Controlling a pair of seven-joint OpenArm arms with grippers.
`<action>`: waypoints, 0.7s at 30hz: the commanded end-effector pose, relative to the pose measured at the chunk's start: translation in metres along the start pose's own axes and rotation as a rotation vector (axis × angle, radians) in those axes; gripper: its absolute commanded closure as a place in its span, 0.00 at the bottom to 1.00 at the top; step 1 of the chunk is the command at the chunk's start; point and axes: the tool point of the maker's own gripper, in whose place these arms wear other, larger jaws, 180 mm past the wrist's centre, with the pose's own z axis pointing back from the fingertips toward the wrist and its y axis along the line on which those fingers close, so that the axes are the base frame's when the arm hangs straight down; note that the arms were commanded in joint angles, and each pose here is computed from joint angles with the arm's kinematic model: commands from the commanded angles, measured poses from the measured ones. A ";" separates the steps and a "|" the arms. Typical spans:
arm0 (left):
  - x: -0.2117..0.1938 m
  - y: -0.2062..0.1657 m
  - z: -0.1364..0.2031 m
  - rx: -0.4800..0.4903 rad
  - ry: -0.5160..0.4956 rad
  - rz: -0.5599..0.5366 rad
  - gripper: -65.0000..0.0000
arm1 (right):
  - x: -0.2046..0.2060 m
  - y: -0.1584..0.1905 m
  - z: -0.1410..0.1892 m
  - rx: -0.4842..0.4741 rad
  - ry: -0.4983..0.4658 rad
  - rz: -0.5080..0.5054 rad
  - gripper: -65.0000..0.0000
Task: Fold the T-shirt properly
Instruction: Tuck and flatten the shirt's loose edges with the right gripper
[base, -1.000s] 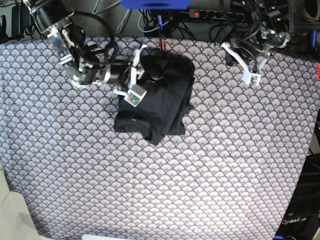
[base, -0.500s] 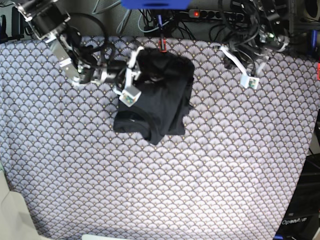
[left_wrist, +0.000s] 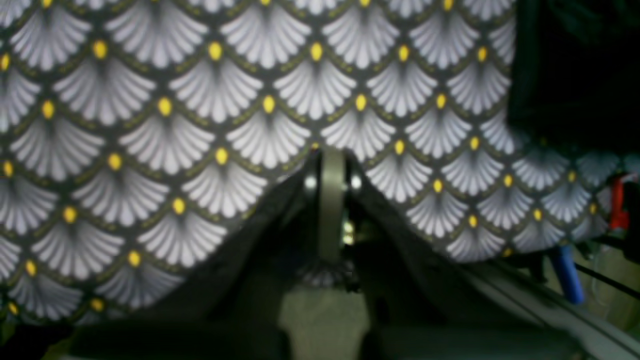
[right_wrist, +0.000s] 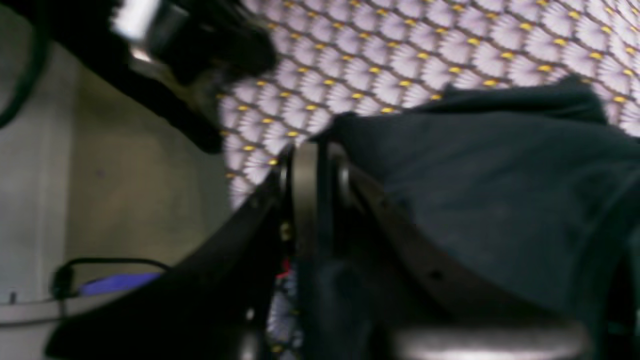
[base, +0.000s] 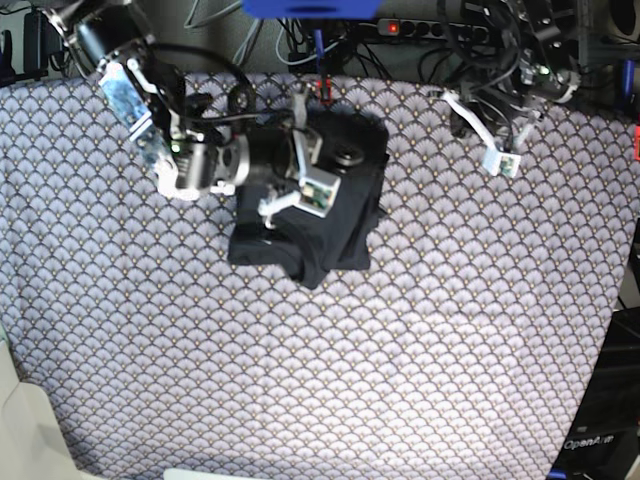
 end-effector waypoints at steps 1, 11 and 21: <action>0.010 -0.001 0.004 -0.002 -0.037 -0.009 1.00 | 0.021 -0.004 0.003 -0.001 -0.059 0.026 0.94; 0.003 -0.001 0.004 -0.003 -0.022 -0.005 1.00 | 0.002 -0.032 -0.024 0.011 -0.050 -0.090 0.94; 0.006 0.008 0.007 0.015 -0.022 -0.029 1.00 | -0.071 -0.031 -0.069 0.065 0.002 -0.323 0.94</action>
